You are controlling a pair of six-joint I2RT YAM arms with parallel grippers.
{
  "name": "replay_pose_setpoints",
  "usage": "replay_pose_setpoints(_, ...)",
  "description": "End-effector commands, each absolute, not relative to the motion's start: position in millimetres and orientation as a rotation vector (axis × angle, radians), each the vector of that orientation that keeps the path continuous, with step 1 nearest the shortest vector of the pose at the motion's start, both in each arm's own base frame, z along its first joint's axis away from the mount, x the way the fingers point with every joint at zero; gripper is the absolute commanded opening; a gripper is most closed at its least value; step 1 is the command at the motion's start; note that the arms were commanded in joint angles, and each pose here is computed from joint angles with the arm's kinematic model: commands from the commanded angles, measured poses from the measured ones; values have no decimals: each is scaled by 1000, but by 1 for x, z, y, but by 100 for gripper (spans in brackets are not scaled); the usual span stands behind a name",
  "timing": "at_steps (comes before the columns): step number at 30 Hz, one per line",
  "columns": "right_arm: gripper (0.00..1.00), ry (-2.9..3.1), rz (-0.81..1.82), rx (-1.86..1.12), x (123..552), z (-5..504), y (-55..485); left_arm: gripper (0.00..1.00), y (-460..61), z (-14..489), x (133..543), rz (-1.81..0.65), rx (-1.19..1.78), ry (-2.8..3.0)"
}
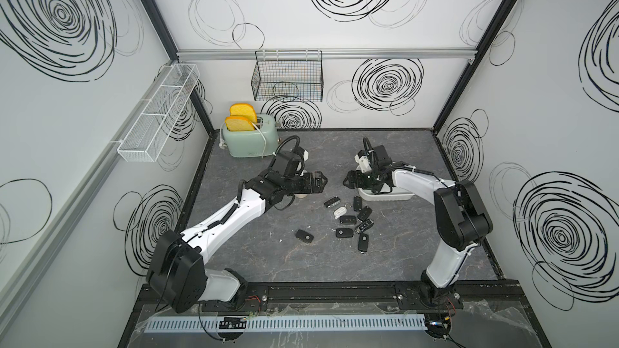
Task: Place the car key into the storage box
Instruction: Adjust the storage box at the center of the board.
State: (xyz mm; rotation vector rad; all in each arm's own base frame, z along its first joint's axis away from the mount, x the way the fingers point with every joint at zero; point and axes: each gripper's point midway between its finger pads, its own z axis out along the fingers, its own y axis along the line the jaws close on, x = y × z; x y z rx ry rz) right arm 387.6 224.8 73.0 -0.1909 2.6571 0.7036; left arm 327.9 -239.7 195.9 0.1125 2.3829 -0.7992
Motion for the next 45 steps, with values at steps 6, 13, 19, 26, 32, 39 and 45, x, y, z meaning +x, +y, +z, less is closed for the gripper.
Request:
replay_pose_setpoints(6,82,2619,724,-206,413,76,244,98,-233,208,327,-815,87,2326)
replay_pose_setpoints(13,82,2616,768,-253,416,74,269,98,-231,207,325,-820,84,2327)
replay_pose_setpoints(19,82,2614,777,-299,415,77,285,98,-230,206,322,-824,85,2327)
replay_pose_setpoints(26,82,2546,701,-287,417,112,273,98,-229,209,315,-822,92,2333)
replay_pose_setpoints(32,83,2484,638,-251,402,149,252,98,-233,205,302,-792,121,2358)
replay_pose_setpoints(39,83,2455,623,-199,364,167,227,98,-240,194,285,-795,121,2396)
replay_pose_setpoints(45,83,2491,610,-158,325,159,208,98,-250,185,272,-814,148,2423)
